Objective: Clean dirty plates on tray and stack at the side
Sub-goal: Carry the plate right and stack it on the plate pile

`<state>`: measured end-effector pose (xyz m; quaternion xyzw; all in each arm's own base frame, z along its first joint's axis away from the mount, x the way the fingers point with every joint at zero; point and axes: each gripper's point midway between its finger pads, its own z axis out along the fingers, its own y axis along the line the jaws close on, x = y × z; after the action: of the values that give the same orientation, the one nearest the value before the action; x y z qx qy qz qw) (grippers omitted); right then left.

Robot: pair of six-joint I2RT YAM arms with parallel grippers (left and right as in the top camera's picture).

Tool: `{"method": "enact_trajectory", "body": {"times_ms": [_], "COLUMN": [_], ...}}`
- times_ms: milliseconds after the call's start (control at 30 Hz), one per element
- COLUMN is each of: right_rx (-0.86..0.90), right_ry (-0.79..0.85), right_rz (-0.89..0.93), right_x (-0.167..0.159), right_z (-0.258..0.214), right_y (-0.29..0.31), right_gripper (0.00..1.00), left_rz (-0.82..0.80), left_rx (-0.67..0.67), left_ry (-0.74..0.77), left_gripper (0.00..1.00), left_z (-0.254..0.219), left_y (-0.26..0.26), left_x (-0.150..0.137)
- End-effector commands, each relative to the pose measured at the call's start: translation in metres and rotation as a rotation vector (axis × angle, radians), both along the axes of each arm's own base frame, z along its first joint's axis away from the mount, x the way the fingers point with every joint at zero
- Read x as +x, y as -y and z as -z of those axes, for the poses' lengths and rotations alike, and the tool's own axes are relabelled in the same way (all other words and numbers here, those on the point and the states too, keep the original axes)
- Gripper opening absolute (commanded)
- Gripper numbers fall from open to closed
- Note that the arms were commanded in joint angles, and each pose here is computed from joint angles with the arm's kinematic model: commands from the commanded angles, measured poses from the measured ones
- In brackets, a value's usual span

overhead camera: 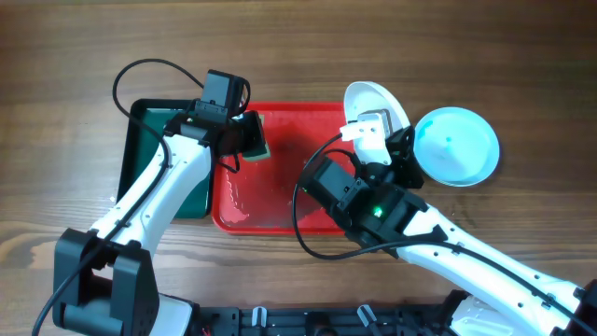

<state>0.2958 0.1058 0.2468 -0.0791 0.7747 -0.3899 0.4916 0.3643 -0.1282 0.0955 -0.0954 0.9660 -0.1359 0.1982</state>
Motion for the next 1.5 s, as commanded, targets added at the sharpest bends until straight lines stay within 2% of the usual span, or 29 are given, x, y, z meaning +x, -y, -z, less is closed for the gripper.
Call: {"method": "enact_trajectory", "body": {"times_ms": [0,100,233,300,500,633,733,900,1100,1133,1167,1233,1300,1400,1467], "right_rx": [-0.002,0.121,0.523,0.662,1.01,1.197,1.26,1.302,1.311,1.312,1.31,1.328,1.376,1.435,1.403], "right_ry": [0.05,-0.063,-0.289,-0.391,-0.537,-0.467,-0.37,-0.285,-0.275,-0.292,-0.306,-0.326,-0.354,-0.359,-0.348], "right_rz": [0.013,-0.058,-0.108,-0.089,0.024,0.208,0.39,0.64,0.67,0.681,0.684,0.666,0.556,0.388,0.309], "right_x": [-0.001,0.002,0.0,0.003,0.024,0.036,0.027,0.0,0.0,-0.001,-0.002,-0.001,0.01,0.026,0.028], "right_z": [-0.013,0.013,0.068,0.087,0.109,0.111,0.12,0.167,0.208,0.213,0.217,0.219,0.212,0.184,0.16], "right_y": [0.002,-0.014,-0.044,-0.042,0.004,0.085,0.154,0.21,0.22,0.219,0.219,0.214,0.201,0.184,0.178], "right_gripper": [0.04,0.04,0.04,0.04,0.04,0.04,0.04,0.04,0.04,0.09,0.24,0.43,0.47,0.46,0.47], "left_rz": [-0.007,-0.007,-0.007,-0.007,-0.007,-0.007,-0.007,-0.007,-0.007,-0.007,-0.007,-0.007,-0.011,-0.007,-0.006], "left_rx": [-0.015,-0.015,-0.015,-0.015,-0.012,-0.012,-0.012,-0.012,-0.012,-0.012,-0.012,-0.012,-0.005,-0.007,0.001], "left_ry": [-0.004,-0.004,-0.004,-0.004,-0.011,-0.011,-0.011,-0.011,-0.011,-0.011,-0.011,-0.011,-0.008,0.024,0.028], "left_gripper": [0.04,0.04,0.04,0.04,0.04,0.04,0.04,0.04,0.04,0.04,0.04,0.04,0.04,0.04,0.04], "left_z": [0.001,0.001,0.001,0.001,0.002,0.002,0.002,0.002,0.002,0.002,0.002,0.002,0.002,-0.003,-0.011], "left_y": [0.001,0.001,0.001,0.001,0.001,0.001,0.001,0.001,0.0,0.001,0.0,0.0,-0.001,0.0,-0.007], "left_x": [0.002,0.002,0.002,0.002,0.0,0.0,0.0,0.0,0.0,0.0,0.0,0.0,0.001,0.007,0.008]}}
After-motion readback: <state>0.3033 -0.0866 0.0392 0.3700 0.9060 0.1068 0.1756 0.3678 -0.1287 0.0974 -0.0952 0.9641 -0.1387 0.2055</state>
